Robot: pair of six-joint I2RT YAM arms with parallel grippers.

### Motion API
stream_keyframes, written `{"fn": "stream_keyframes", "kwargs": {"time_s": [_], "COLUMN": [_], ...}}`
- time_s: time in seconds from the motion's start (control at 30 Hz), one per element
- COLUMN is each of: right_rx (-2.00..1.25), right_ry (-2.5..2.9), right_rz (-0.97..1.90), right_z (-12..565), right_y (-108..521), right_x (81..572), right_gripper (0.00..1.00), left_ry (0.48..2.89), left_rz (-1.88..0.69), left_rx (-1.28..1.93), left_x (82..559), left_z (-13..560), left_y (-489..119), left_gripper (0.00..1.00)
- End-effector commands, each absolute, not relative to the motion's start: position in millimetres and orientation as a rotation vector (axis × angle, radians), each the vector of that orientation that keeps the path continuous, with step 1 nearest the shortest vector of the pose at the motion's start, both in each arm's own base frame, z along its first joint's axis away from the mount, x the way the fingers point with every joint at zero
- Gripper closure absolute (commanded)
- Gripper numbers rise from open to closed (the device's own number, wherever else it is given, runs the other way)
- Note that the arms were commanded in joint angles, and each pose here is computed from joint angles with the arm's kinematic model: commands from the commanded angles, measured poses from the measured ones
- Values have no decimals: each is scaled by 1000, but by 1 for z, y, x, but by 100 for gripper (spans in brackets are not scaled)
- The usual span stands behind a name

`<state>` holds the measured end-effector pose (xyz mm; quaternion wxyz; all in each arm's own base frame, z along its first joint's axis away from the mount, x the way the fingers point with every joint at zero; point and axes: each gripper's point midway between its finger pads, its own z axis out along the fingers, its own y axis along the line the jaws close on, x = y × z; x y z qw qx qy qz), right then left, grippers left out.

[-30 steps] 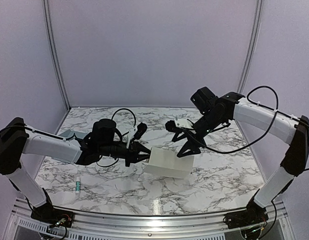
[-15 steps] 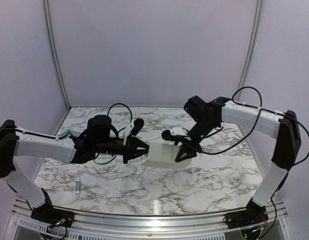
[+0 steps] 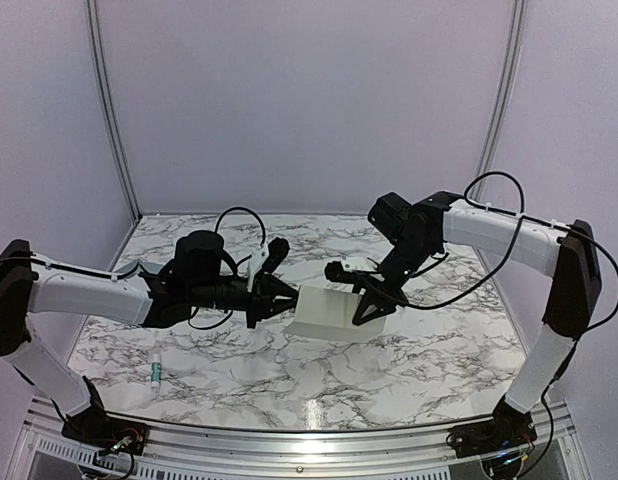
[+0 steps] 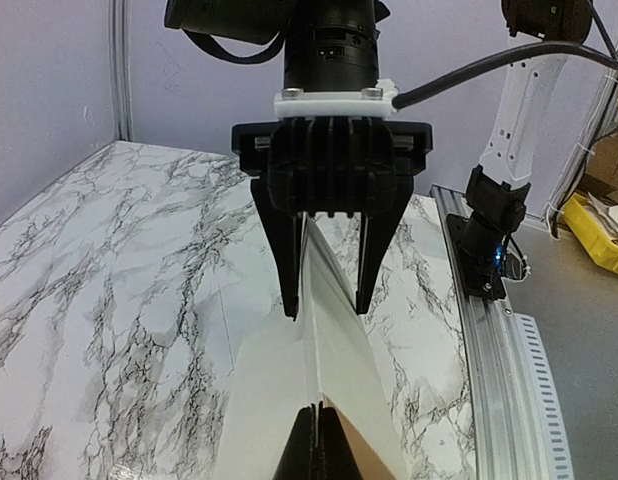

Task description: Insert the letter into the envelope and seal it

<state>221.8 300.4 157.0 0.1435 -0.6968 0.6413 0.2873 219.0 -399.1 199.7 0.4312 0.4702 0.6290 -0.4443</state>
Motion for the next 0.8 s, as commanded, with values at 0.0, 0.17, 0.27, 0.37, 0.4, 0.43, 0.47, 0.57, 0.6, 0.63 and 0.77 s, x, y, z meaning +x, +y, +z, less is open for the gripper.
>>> {"fn": "stream_keyframes", "kwargs": {"time_s": [0.0,0.17,0.27,0.37,0.4,0.43,0.47,0.57,0.6,0.63,0.77], "right_rx": [-2000,-1991,-1993,-1994,-1994,-1993,-1993,-1993,-1994,-1993,-1971], "right_ry": [1833,1833,1851,1868,1869,1871,1874,1880,1882,1884,1886], "right_rz": [858,892,917,936,941,946,951,962,963,964,991], "right_z": [170,174,171,167,167,167,166,164,164,163,163], "right_y": [305,308,308,308,308,308,309,309,309,308,307], "right_x": [221,219,217,216,216,216,215,215,214,214,214], "right_gripper": [63,66,77,87,90,93,94,98,99,99,100], "left_ry": [1556,1551,1551,1553,1554,1552,1554,1581,1599,1618,1490], "left_rz": [-1093,-1087,-1075,-1063,-1058,-1051,-1038,-944,-894,-836,-771], "left_rx": [1196,1205,1205,1204,1203,1202,1198,1138,1089,1025,784], "left_x": [214,213,213,214,215,215,216,229,237,246,247], "left_z": [201,201,200,198,198,198,198,197,198,202,239], "left_y": [-398,-398,-398,-397,-396,-396,-395,-386,-380,-371,-329], "left_gripper": [100,100,100,100,100,100,97,69,63,57,48]}}
